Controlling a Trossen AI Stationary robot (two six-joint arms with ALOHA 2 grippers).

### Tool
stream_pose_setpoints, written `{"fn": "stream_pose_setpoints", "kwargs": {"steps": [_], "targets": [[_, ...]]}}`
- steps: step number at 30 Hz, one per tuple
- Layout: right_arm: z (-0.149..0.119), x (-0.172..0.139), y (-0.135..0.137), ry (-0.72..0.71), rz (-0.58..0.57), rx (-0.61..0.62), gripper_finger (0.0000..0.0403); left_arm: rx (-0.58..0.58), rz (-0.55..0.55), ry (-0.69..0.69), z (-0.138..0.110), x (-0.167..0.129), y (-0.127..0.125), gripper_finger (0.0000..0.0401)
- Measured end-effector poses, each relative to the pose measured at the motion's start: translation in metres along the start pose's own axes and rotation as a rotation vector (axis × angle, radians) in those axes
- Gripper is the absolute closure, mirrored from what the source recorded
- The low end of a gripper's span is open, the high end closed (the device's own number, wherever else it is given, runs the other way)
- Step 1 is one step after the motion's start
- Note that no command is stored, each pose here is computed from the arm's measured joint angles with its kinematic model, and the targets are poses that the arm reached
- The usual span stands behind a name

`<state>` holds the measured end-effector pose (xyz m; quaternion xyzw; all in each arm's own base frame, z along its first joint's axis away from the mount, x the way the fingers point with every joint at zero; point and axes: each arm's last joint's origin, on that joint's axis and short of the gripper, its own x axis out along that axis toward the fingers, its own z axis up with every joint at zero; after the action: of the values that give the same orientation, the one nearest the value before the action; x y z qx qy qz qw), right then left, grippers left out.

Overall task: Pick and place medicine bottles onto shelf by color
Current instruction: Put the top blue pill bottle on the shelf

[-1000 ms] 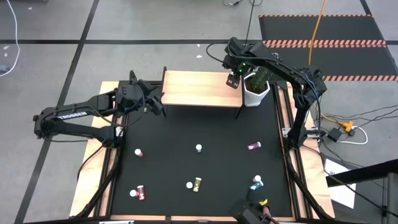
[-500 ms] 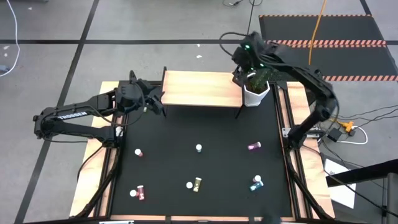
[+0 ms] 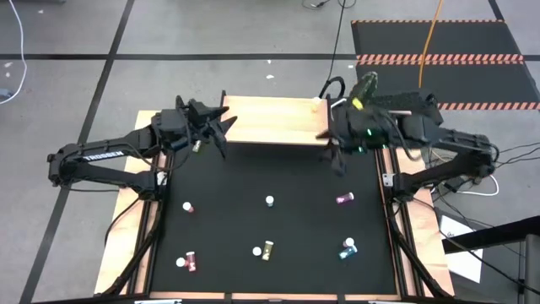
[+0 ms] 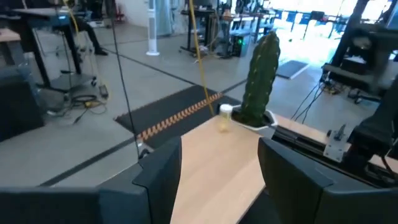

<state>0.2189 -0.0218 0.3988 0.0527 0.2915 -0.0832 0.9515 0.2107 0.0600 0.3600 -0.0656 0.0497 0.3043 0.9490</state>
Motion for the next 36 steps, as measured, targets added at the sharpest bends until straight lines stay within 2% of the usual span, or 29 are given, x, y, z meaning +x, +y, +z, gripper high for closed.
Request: {"fn": "stream_pose_setpoints", "kwargs": {"steps": [4, 6, 8, 11, 13, 18, 23, 29, 32, 36], "targets": [[-0.032, 0.005, 0.017, -0.044, 0.139, -0.044, 0.015, -0.135, 0.005, 0.059, -0.012, 0.016, -0.007, 0.0187], [-0.053, 0.013, 0.023, -0.021, 0.26, -0.003, 0.015, -0.234, 0.005, 0.071, -0.017, 0.025, -0.012, 0.0187], [-0.077, 0.026, 0.026, -0.007, 0.317, 0.019, 0.015, -0.315, -0.018, 0.082, -0.022, 0.034, -0.018, 0.0187], [-0.108, 0.049, 0.025, -0.058, 0.315, 0.011, 0.015, -0.395, -0.091, 0.096, -0.03, 0.044, -0.033, 0.0187], [-0.122, 0.059, 0.023, -0.074, 0.292, 0.078, 0.015, -0.439, -0.148, 0.095, -0.033, 0.048, -0.045, 0.0187], [-0.142, 0.077, 0.02, 0.017, 0.209, 0.14, 0.0155, -0.45, -0.254, 0.135, -0.043, 0.04, -0.077, 0.0187], [-0.14, 0.081, 0.021, 0.02, 0.185, 0.144, 0.0154, -0.333, -0.259, 0.191, -0.052, 0.028, -0.089, 0.0187], [-0.127, 0.078, 0.025, -0.023, 0.209, 0.171, 0.0138, -0.305, -0.186, 0.255, -0.053, 0.019, -0.077, 0.0188], [-0.109, 0.085, 0.031, 0.011, 0.208, 0.165, 0.0127, -0.277, -0.178, 0.282, -0.049, 0.007, -0.07, 0.0188], [-0.076, 0.113, 0.048, 0.083, 0.205, 0.087, 0.0122, -0.239, -0.173, 0.342, -0.045, -0.014, -0.058, 0.0188]]}}
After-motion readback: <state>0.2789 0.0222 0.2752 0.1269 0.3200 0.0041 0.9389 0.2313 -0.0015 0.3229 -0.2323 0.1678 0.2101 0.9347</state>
